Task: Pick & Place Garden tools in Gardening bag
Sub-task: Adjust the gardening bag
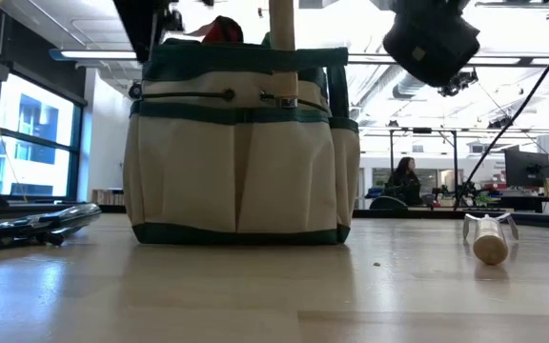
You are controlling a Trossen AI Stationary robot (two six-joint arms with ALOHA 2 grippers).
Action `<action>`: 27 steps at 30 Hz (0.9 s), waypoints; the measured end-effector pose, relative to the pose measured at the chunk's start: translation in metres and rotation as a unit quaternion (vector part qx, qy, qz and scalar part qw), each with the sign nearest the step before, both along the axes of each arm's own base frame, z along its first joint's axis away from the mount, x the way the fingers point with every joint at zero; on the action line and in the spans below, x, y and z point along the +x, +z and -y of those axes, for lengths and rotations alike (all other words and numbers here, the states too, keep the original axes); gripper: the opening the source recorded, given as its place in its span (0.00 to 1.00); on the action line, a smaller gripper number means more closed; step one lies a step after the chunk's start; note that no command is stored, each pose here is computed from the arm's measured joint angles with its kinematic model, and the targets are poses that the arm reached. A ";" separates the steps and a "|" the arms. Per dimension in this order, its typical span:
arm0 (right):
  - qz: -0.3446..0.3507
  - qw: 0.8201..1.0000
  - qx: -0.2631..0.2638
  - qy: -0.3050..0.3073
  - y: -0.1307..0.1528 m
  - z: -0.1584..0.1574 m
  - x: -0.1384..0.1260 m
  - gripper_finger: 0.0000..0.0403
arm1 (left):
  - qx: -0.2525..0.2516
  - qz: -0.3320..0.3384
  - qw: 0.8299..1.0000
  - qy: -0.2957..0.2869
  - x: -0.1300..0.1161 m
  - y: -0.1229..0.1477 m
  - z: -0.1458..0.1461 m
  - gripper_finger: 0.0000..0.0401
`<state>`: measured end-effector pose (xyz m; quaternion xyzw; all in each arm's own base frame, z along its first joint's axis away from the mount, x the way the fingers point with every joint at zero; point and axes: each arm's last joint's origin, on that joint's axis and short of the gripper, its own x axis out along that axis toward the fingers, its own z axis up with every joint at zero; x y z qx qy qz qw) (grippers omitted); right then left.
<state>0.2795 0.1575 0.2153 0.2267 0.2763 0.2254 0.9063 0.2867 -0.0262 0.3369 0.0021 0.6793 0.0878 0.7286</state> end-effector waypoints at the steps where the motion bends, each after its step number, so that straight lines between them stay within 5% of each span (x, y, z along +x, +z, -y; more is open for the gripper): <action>1: 0.013 1.000 -0.009 -0.009 0.000 -0.004 0.000 0.86 | -0.009 -0.007 1.000 -0.005 -0.001 -0.004 -0.004 0.18; 5: 0.068 0.997 -0.027 -0.029 0.000 -0.021 -0.002 0.86 | -0.061 -0.010 0.998 -0.023 -0.002 -0.019 -0.022 0.18; 9: 0.098 0.992 -0.042 -0.072 -0.009 -0.035 -0.001 0.85 | -0.049 -0.015 0.999 -0.004 -0.004 -0.033 -0.040 0.18; 27: 0.040 0.995 -0.038 -0.083 -0.037 -0.027 0.027 0.74 | -0.162 0.127 0.978 -0.043 0.002 -0.095 -0.101 0.18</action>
